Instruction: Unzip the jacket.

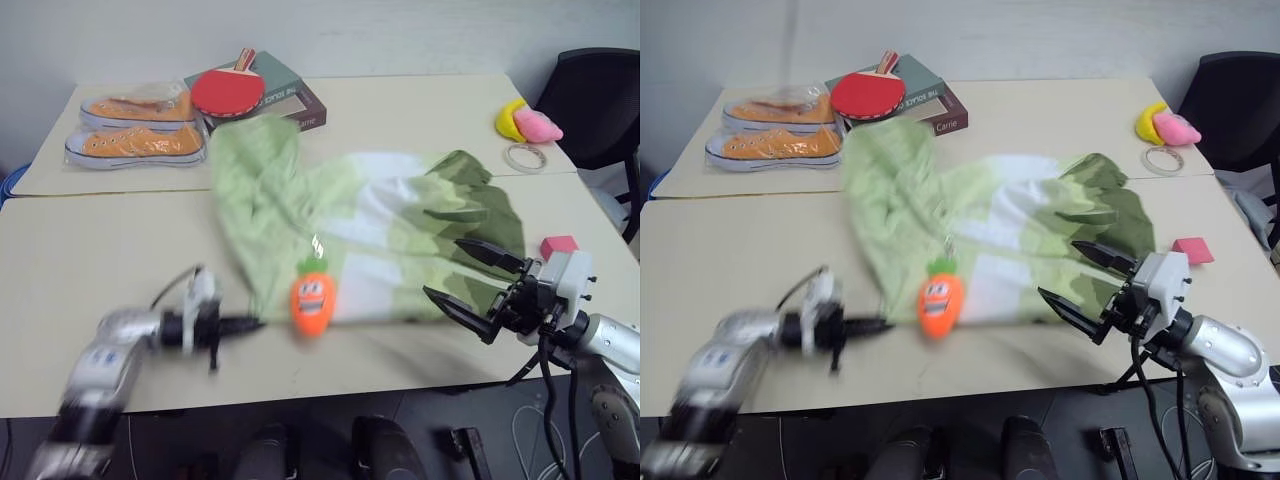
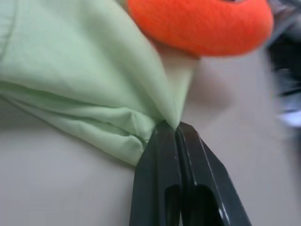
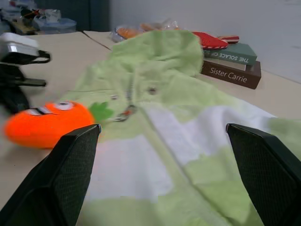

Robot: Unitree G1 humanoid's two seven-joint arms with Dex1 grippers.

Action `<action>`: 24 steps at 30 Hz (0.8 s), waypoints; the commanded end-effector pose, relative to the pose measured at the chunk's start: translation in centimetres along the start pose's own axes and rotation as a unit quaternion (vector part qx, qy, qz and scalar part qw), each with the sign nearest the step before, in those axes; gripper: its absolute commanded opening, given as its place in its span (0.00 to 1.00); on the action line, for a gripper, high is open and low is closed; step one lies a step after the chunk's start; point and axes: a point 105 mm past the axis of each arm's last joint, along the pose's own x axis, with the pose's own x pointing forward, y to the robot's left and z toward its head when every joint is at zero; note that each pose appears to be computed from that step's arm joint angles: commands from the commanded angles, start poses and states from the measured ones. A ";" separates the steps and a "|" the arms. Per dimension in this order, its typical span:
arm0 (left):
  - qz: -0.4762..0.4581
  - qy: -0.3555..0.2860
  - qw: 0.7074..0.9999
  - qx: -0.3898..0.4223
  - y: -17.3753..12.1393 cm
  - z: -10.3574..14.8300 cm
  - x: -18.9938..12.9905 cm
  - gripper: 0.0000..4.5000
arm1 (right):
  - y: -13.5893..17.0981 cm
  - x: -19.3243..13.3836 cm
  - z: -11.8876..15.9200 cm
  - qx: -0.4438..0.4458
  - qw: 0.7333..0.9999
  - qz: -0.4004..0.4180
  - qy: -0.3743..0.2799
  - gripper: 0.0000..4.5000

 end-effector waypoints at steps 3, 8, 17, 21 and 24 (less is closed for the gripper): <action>-0.003 -0.038 0.999 -0.031 -6.0 0.6 0.6 0.01 | 1.8 1.4 1.6 0.029 0.997 0.077 -0.011 1.00; 0.051 -0.024 0.998 -0.003 -6.3 -0.4 1.2 0.01 | 3.0 2.3 0.6 0.083 0.989 0.120 0.033 1.00; -0.002 -0.011 1.000 0.004 -6.5 0.3 -3.0 0.42 | 6.2 1.4 1.0 0.258 0.931 0.236 0.103 1.00; 0.024 0.008 1.000 0.016 -4.9 1.5 -7.5 0.71 | 8.7 1.6 0.0 0.330 0.887 0.276 0.167 1.00; 0.032 0.026 0.997 0.062 -4.0 2.2 -8.6 0.93 | 9.7 2.2 -1.6 0.332 0.878 0.275 0.208 1.00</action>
